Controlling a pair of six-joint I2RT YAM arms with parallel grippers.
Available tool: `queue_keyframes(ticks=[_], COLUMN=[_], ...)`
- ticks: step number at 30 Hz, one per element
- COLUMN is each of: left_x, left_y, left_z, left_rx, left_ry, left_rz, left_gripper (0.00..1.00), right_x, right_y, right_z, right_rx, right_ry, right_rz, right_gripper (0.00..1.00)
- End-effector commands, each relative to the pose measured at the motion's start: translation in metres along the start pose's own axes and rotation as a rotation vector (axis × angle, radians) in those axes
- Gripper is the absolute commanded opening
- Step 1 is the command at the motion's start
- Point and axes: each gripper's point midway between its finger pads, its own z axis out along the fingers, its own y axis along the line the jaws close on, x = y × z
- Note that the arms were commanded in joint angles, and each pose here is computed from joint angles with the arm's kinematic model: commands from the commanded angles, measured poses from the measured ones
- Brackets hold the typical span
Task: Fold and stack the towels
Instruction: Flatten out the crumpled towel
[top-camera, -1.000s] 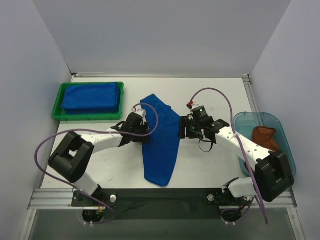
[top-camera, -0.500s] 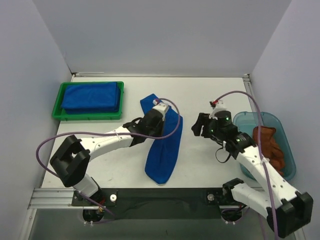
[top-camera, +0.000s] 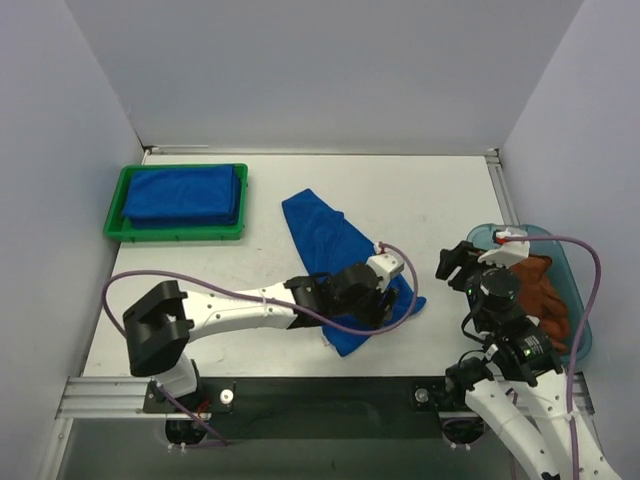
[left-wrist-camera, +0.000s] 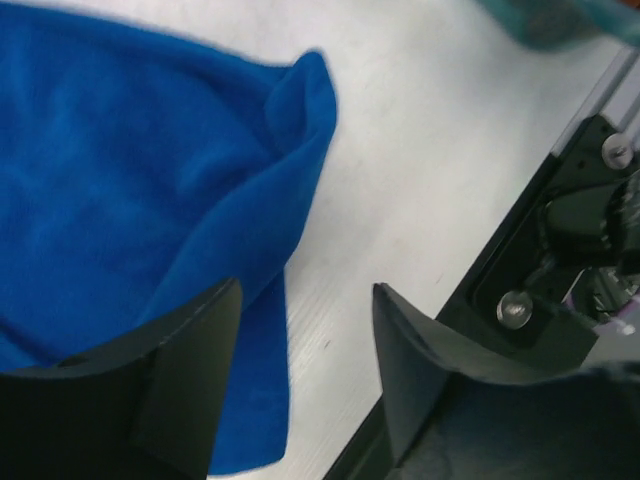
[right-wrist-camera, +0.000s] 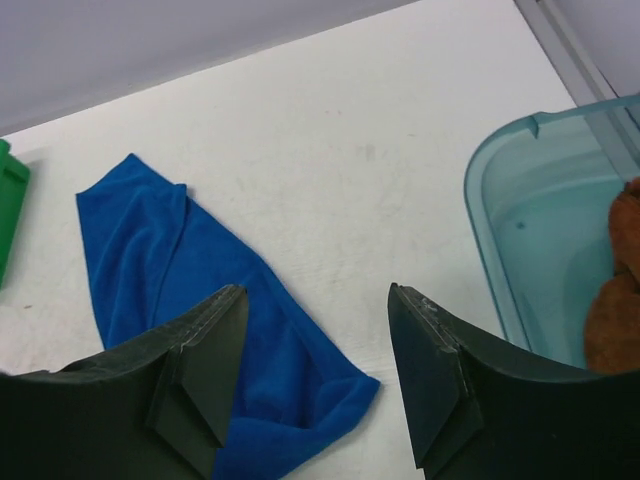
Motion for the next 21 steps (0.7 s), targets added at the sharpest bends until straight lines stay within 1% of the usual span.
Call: queue_keyframes(ticks=[1,2,3,4,6,7,8,9,10,11,12,13,14,15,16,17,19,20,21], left_x=[-0.030,-0.039,-0.039,-0.031,-0.034,-0.023,-0.023,-0.019,-0.015,-0.006,-0.005,-0.003,-0.001,0.000,0.001,0.010,0.003,0.015,0.010], left_y=[-0.001,0.001,0.011,0.022,0.057,0.072,0.102,0.113,0.127,0.138,0.153,0.160,0.165,0.172,0.176,0.183,0.191,0.198,0.204], left_z=[-0.036,-0.048,-0.053,-0.054,-0.060,-0.057,-0.056,-0.054,-0.052,-0.044,-0.041,-0.036,-0.026,-0.020,-0.015,-0.005,0.004,0.012,0.013], left_rx=[0.041,0.042,0.007,-0.023,-0.105,-0.135,-0.192,-0.209,-0.240,-0.274,-0.305,-0.318,-0.331,-0.347,-0.361,-0.385,-0.413,-0.444,-0.477], left_ry=[-0.125,-0.162,-0.177,-0.168,-0.184,-0.160,-0.160,-0.152,-0.146,-0.121,-0.115,-0.102,-0.077,-0.070,-0.060,-0.028,-0.029,0.013,0.004], left_rz=[-0.040,-0.047,-0.057,-0.070,-0.126,-0.181,-0.233,-0.251,-0.266,-0.270,-0.282,-0.278,-0.275,-0.271,-0.255,-0.249,-0.233,-0.227,-0.218], left_gripper=[0.67,0.74,0.76,0.77,0.76,0.75,0.73,0.72,0.71,0.71,0.70,0.70,0.71,0.70,0.70,0.70,0.70,0.70,0.70], right_x=[0.007,0.008,0.010,0.017,0.026,0.038,0.045,0.053,0.069,0.078,0.086,0.101,0.108,0.118,0.132,0.140,0.159,0.166,0.179], right_y=[-0.025,-0.025,-0.022,-0.014,-0.001,0.006,0.018,0.024,0.028,0.036,0.040,0.041,0.041,0.050,0.053,0.055,0.063,0.062,0.060], right_z=[0.002,0.003,0.005,0.010,0.017,0.025,0.028,0.031,0.039,0.039,0.041,0.046,0.049,0.046,0.049,0.049,0.048,0.048,0.048], right_rx=[0.129,0.128,0.120,0.085,0.030,0.007,-0.048,-0.070,-0.075,-0.115,-0.126,-0.121,-0.112,-0.156,-0.159,-0.171,-0.200,-0.199,-0.188], right_ry=[-0.012,-0.005,0.009,0.053,0.109,0.172,0.215,0.255,0.330,0.377,0.415,0.476,0.506,0.558,0.617,0.649,0.735,0.763,0.810], right_rz=[0.002,-0.003,-0.008,-0.026,-0.052,-0.070,-0.072,-0.079,-0.096,-0.091,-0.079,-0.081,-0.075,-0.054,-0.049,-0.042,-0.019,-0.017,-0.020], right_gripper=[0.57,0.57,0.57,0.56,0.54,0.53,0.53,0.52,0.51,0.50,0.50,0.49,0.49,0.48,0.48,0.48,0.48,0.48,0.48])
